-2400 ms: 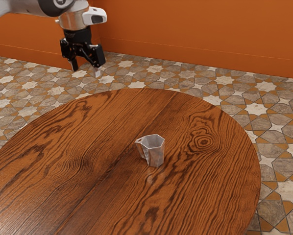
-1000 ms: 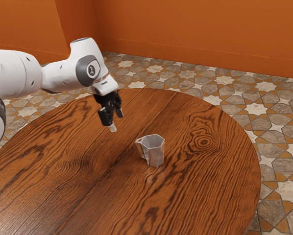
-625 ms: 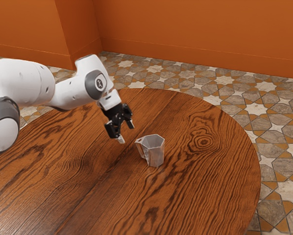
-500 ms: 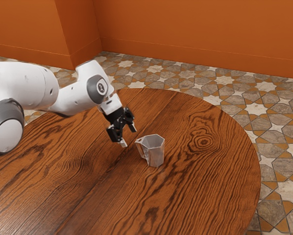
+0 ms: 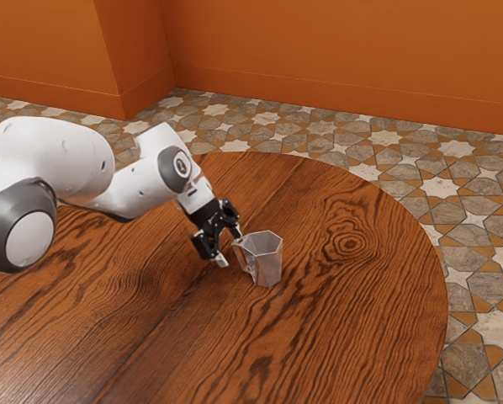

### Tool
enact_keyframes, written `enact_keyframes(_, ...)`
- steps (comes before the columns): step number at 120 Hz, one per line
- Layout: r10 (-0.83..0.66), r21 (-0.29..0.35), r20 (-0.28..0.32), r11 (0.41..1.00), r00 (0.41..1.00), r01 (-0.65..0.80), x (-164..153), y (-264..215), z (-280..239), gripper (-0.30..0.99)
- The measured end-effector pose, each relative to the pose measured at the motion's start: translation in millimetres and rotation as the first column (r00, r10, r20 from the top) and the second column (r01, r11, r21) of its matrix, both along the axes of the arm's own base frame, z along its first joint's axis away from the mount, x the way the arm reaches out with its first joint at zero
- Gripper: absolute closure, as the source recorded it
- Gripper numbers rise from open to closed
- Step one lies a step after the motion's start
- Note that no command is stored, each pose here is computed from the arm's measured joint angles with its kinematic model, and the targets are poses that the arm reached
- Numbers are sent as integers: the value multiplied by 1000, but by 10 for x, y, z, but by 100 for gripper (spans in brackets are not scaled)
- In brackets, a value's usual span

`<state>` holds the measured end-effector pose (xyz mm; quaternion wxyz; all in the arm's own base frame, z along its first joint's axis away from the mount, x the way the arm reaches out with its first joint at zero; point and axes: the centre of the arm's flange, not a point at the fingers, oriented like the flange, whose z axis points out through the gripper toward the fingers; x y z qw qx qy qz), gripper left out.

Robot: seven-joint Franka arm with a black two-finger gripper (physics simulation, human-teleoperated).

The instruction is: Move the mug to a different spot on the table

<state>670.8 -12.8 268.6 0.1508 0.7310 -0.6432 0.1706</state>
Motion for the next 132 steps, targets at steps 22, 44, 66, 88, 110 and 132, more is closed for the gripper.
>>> enact_keyframes(22,-15,-22,9,1000,1000,15,4,-92,-32,0)
enact_keyframes(44,-36,-27,10,999,999,36,15,-158,-129,0)
enact_keyframes(66,-52,-27,12,998,999,52,14,-180,-172,1)
enact_keyframes(88,-57,-30,22,998,998,58,21,-179,-159,11)
enact_keyframes(110,-56,-36,29,998,998,57,25,-169,-151,23)
enact_keyframes(132,-54,-40,32,998,998,56,25,-163,-152,35)
